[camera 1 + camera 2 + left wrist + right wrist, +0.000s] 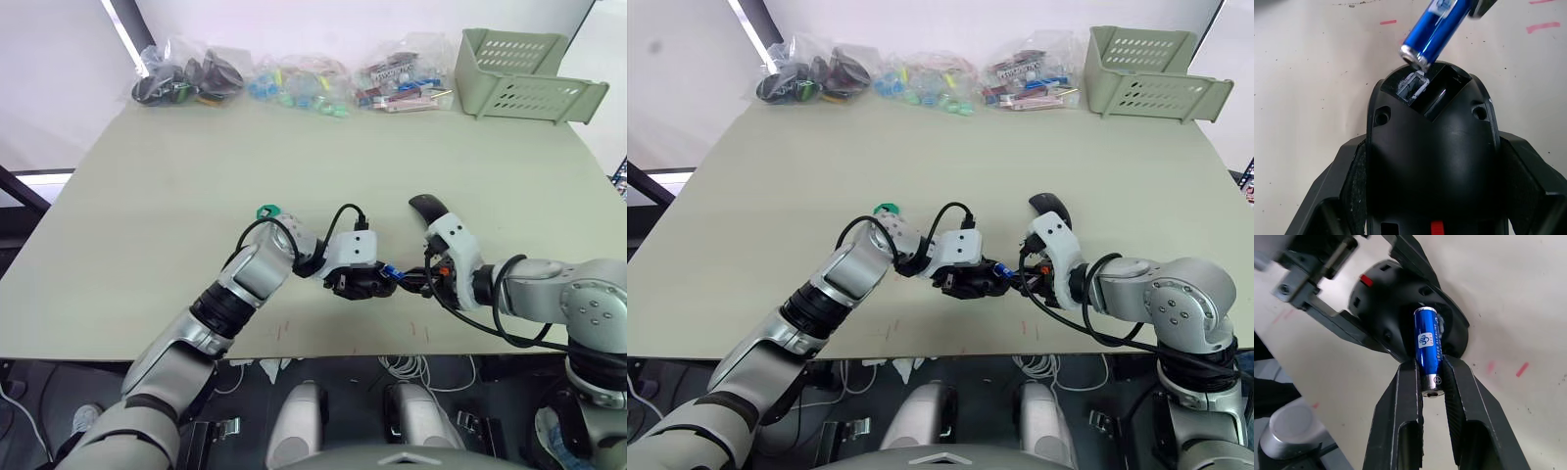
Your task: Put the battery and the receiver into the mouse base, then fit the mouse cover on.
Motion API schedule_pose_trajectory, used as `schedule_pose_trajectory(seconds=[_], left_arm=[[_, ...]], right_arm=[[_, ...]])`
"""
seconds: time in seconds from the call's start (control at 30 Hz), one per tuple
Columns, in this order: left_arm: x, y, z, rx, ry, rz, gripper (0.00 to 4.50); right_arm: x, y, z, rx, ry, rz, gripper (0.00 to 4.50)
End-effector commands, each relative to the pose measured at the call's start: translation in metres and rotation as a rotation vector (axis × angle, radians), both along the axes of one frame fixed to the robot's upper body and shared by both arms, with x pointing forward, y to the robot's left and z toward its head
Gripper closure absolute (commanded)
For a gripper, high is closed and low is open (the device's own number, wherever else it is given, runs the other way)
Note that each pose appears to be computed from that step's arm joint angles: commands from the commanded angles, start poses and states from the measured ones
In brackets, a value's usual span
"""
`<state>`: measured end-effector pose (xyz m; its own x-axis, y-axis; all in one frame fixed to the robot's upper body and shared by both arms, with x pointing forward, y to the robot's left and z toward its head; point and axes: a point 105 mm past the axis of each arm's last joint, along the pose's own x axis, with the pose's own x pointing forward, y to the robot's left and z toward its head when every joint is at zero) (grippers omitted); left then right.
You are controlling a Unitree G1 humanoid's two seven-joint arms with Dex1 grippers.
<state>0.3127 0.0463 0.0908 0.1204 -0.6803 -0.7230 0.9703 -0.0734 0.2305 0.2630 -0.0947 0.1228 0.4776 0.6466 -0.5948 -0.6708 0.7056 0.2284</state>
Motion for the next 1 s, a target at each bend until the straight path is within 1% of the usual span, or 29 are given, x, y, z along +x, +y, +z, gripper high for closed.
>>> schedule_pose_trajectory(seconds=[0.03, 0.3, 0.67, 0.7, 0.73, 0.8, 0.83, 0.87, 0.9, 0.93, 1.0], left_arm=[[-0.006, 0.009, -0.028, 0.092, 0.048, 0.028, 1.59], [-0.006, 0.009, -0.029, 0.091, 0.049, 0.029, 1.59], [-0.008, 0.005, -0.029, 0.081, 0.049, 0.023, 1.59], [-0.009, 0.004, -0.029, 0.079, 0.049, 0.023, 1.59], [-0.009, 0.004, -0.03, 0.078, 0.05, 0.023, 1.59], [-0.009, 0.003, -0.03, 0.076, 0.051, 0.023, 1.59], [-0.009, 0.003, -0.03, 0.076, 0.051, 0.024, 1.59], [-0.009, 0.003, -0.03, 0.075, 0.052, 0.024, 1.59], [-0.009, 0.003, -0.03, 0.075, 0.052, 0.025, 1.59], [-0.009, 0.002, -0.03, 0.074, 0.053, 0.026, 1.59], [-0.01, 0.002, -0.031, 0.073, 0.054, 0.027, 1.59]], right_arm=[[-0.001, 0.006, 0.004, -0.011, -0.013, 0.016, 4.42], [-0.009, 0.017, -0.006, -0.041, 0.028, 0.052, 4.42], [-0.001, 0.022, -0.015, -0.073, 0.07, 0.02, 4.42], [-0.002, 0.024, -0.015, -0.074, 0.07, 0.03, 3.62], [-0.001, 0.024, -0.015, -0.08, 0.065, 0.029, 3.32], [0.001, 0.022, -0.014, -0.097, 0.049, 0.022, 2.53], [0.002, 0.022, -0.013, -0.102, 0.046, 0.019, 2.27], [0.002, 0.019, -0.009, -0.092, 0.032, 0.016, 1.56], [0.003, 0.018, -0.005, -0.084, 0.023, 0.015, 1.45], [0.002, 0.015, -0.001, -0.077, 0.01, 0.017, 1.08], [-0.001, 0.007, 0.003, -0.094, -0.019, 0.015, 1.08]])
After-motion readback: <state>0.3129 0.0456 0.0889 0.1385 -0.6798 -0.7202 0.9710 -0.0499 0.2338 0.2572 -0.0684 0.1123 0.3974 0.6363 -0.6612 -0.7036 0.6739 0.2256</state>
